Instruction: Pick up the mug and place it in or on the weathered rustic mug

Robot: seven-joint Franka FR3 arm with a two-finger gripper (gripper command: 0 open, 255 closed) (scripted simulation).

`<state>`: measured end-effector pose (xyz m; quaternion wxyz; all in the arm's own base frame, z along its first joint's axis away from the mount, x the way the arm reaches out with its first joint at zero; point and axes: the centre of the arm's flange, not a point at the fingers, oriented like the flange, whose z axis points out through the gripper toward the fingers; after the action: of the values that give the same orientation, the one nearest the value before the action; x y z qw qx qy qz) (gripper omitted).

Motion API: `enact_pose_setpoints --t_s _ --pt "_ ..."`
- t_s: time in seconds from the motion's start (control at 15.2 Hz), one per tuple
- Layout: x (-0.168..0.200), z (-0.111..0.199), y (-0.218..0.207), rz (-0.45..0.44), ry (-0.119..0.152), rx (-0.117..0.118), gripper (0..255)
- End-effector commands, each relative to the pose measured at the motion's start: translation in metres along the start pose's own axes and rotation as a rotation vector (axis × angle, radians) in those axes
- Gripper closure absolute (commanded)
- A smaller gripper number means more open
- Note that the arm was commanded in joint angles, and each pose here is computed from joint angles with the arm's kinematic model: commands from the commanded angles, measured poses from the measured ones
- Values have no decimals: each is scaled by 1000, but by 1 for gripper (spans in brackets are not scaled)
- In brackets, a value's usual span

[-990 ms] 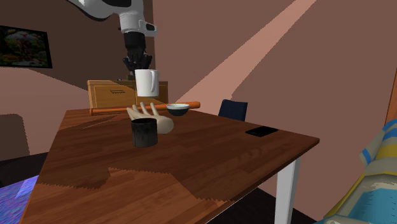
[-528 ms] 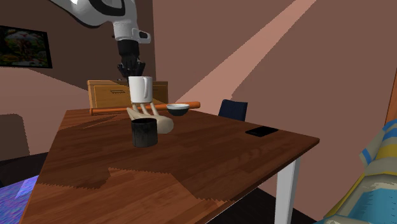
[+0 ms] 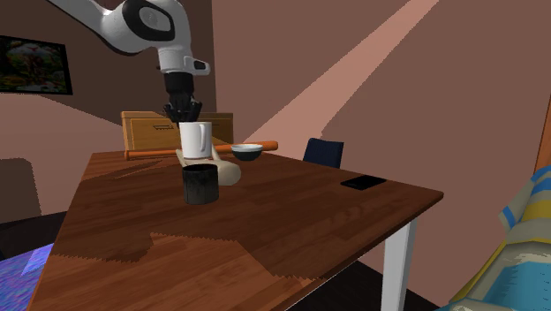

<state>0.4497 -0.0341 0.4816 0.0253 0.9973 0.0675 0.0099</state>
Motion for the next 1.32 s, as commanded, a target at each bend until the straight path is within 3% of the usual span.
enact_pose_setpoints --t_s 0.0,0.26,0.73,0.79,1.12,1.25 --pt "0 11 0 0 1 0 255" --pt "0 28 -1 0 1 0 255" --pt "0 28 -1 0 1 0 255" --pt "0 29 -1 0 1 0 0" --pt "0 28 -1 0 1 0 0" --pt "0 2 -1 0 1 0 0"
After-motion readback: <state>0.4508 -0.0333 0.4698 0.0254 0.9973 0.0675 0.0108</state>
